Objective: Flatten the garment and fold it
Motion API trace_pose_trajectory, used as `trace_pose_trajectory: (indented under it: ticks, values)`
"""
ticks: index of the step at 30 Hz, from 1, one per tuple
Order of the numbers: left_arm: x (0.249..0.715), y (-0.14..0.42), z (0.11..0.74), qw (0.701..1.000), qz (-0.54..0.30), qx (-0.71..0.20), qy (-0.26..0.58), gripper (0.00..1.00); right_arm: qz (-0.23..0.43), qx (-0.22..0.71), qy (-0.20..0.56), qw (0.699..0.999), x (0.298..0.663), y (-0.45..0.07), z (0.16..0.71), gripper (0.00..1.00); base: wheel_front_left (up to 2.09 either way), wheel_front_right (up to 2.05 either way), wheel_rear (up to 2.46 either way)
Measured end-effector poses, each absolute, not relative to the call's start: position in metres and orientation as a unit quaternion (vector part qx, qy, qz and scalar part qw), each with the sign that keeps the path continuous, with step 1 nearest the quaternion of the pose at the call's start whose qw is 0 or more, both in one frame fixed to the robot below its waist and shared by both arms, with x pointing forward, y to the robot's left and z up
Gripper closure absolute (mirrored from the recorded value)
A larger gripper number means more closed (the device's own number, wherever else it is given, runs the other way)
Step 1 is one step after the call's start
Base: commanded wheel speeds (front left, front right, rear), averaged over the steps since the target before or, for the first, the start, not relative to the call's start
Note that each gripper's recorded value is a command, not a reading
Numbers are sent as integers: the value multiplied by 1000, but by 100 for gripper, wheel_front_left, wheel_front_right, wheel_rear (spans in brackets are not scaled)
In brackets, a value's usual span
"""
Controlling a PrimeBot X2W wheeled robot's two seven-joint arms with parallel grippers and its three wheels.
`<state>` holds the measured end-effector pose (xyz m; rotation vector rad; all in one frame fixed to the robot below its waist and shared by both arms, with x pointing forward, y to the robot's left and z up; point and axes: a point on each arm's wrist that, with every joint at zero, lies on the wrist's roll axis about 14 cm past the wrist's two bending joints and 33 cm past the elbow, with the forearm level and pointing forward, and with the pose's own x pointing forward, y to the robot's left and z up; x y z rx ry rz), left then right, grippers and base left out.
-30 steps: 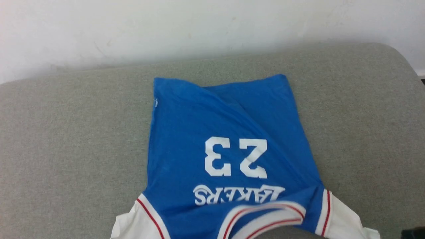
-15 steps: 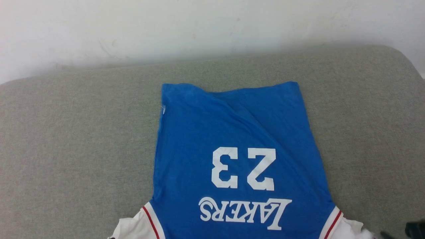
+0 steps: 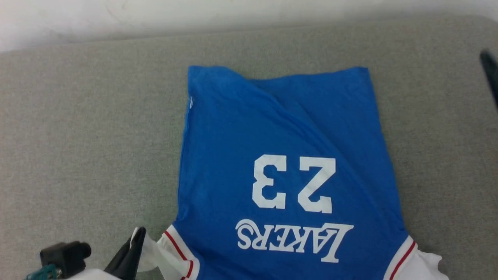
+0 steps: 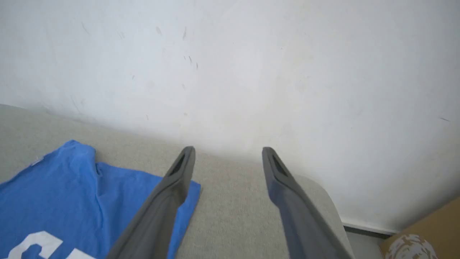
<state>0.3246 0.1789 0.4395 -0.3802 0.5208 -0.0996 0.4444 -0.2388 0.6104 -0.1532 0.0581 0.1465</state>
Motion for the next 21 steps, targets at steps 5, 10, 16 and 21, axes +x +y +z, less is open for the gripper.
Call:
trace_pose_trajectory:
  ticks: [5, 10, 16, 21]
  values:
    - [343, 172, 437, 949, -57, -181, 253, 100, 91, -98, 40, 990, 509, -223, 619, 0, 0, 0, 0]
    - [355, 167, 428, 947, -56, -185, 257, 100, 98, -108, 105, 984, 561, -209, 579, 0, 0, 0, 0]
    - [360, 166, 415, 942, -43, -196, 268, 100, 98, -92, 230, 964, 586, -199, 490, 0, 0, 0, 0]
    - [359, 171, 404, 939, -29, -198, 278, 100, 97, -91, 297, 946, 591, -196, 433, 0, 0, 0, 0]
